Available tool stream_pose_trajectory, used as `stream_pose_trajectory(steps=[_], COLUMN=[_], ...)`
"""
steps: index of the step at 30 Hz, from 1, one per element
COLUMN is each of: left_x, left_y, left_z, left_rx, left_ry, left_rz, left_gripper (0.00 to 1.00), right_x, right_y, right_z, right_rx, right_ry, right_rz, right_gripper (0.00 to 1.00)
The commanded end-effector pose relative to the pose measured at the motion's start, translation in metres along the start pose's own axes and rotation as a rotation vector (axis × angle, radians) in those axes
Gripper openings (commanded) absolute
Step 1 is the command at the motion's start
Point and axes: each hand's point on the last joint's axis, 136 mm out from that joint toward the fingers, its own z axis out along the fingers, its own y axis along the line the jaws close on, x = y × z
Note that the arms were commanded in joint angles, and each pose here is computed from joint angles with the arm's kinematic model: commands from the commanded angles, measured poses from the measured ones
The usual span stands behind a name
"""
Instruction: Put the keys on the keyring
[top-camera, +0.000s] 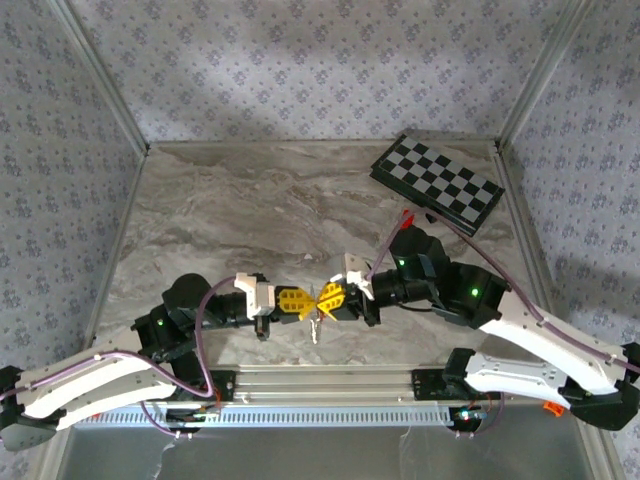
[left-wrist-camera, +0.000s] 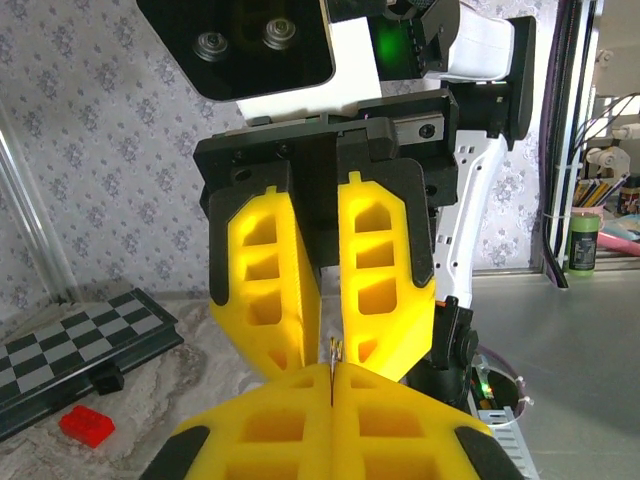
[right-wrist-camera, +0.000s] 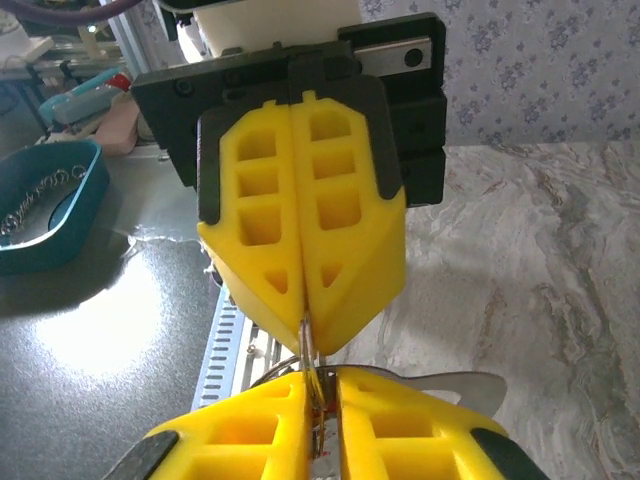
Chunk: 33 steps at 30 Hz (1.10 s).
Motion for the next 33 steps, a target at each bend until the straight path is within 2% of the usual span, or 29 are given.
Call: stream_pose_trajectory(steps=[1, 3, 9, 13, 18, 22, 28, 33], left_x=[-0.020, -0.018, 0.008, 0.026, 0.036, 0.039, 0.037, 0.017], left_y=[-0.006, -0.006, 0.008, 0.015, 0.018, 0.020, 0.019, 0.016], left_z=[-0.002, -0.001, 0.000, 0.001, 0.004, 0.004, 0.004, 0.002], left_rx=[0.030, 0.027, -0.050, -0.077, -0.083, -0.091, -0.090, -0.086], left_ry=[-0.073, -0.063, 0.077, 0.202, 0.263, 0.273, 0.267, 0.153], left_rz=[0.016, 0.018, 0.036, 0.037, 0.042, 0.046, 0.047, 0.047], left_gripper=[0.00, 0.00, 0.00, 0.17, 0.20, 0.16, 0.00, 0.00], right_x=[-0.004, -0.003, -0.003, 0.009, 0.018, 0.025, 0.032, 0.020], right_y=[0.000, 0.000, -0.005, -0.013, -0.012, -0.011, -0.010, -0.009], right_z=[-0.002, -0.003, -0.008, -0.006, -0.001, 0.003, 0.006, 0.003], right_rx=[-0.002, 0.006, 0.047, 0.084, 0.055, 0.045, 0.036, 0.041], right_ry=[-0.027, -0.024, -0.016, 0.071, 0.147, 0.195, 0.221, 0.175], right_rz=[0.004, 0.005, -0.001, 0.029, 0.032, 0.033, 0.032, 0.018], right_gripper=[0.05, 0.00, 0.00, 0.00, 0.00, 0.00, 0.00, 0.00])
